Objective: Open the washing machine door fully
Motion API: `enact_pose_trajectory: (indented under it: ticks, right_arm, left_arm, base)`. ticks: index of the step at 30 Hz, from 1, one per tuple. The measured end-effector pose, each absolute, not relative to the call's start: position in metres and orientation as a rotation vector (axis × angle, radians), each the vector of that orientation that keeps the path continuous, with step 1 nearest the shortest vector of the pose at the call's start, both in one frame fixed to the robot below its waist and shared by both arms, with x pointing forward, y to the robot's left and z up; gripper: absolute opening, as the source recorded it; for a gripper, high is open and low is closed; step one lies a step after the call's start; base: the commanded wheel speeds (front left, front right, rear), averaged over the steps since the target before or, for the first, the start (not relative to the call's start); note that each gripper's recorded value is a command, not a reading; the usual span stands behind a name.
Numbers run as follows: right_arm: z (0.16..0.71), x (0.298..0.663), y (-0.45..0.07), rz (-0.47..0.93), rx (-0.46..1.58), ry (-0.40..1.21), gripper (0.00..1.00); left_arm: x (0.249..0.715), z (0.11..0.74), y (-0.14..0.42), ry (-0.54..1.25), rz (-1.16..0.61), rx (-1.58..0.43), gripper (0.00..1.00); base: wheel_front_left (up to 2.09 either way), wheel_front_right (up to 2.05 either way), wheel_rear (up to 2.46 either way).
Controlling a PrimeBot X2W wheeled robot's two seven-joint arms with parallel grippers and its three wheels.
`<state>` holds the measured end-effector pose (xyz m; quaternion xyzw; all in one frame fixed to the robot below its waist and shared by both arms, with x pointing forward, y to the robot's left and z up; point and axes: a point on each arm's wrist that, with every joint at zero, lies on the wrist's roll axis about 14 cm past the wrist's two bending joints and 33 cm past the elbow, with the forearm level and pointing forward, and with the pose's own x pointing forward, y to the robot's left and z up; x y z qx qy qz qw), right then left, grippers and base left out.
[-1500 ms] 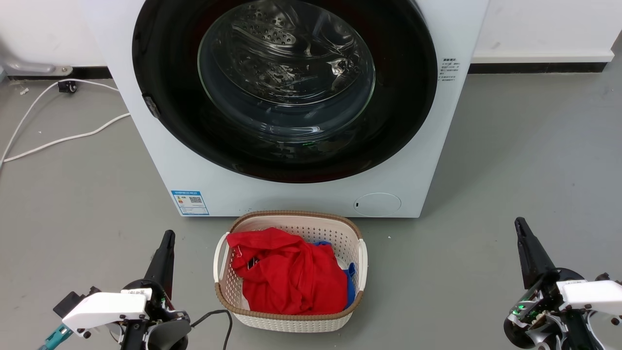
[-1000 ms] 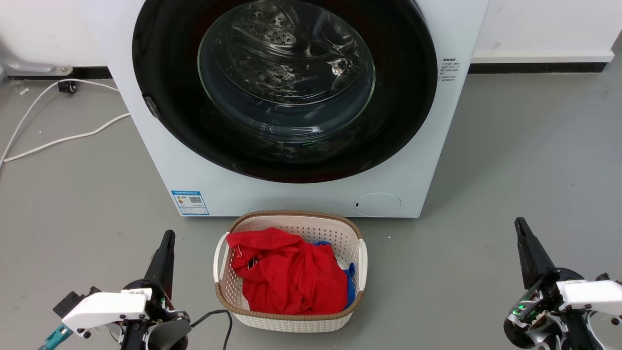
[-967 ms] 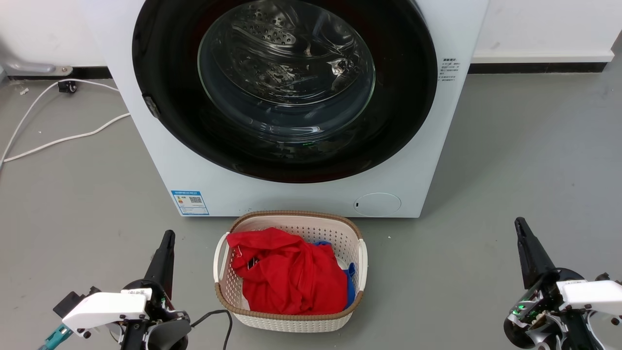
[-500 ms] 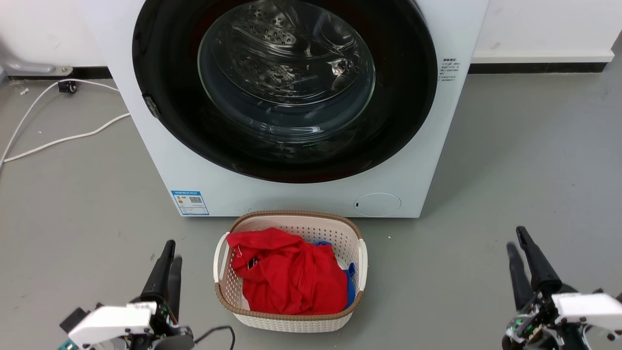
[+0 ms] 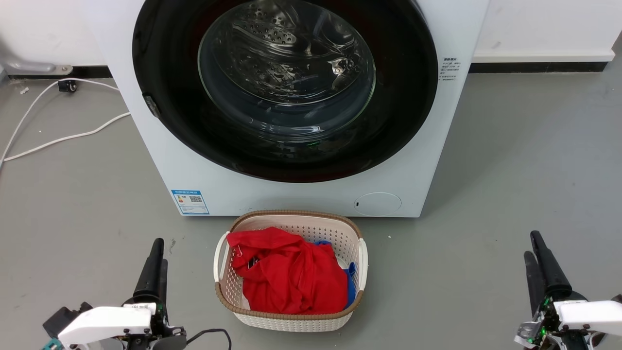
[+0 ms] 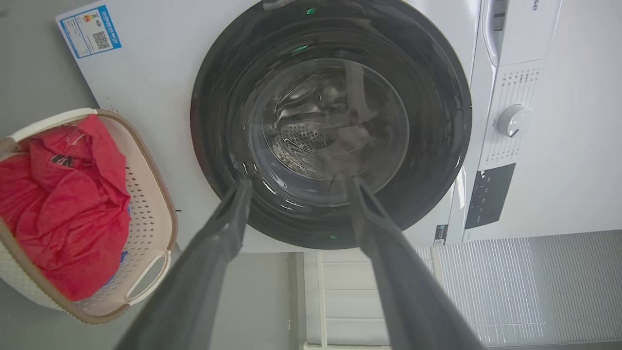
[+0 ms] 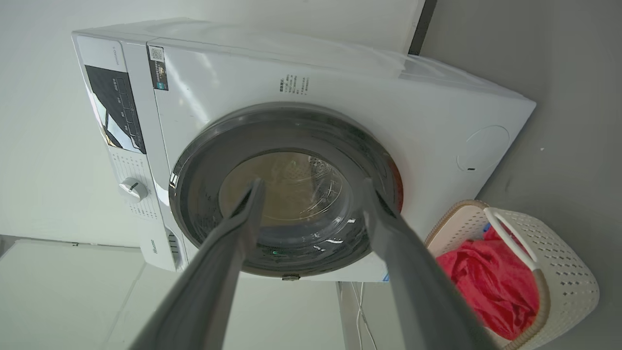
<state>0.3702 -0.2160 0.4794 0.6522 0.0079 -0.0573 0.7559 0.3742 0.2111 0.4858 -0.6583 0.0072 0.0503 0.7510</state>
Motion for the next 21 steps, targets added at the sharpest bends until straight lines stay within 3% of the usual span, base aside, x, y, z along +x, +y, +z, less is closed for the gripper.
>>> enact_pose_trajectory:
  ticks: [21]
  right_arm:
    - [0.525, 0.368, -0.203, -0.013, 0.829, -0.077, 1.00]
  left_arm:
    - [0.372, 0.505, 0.200, 0.026, 0.125, -0.864, 1.00]
  base:
    - [0.00, 0.00, 0.00]
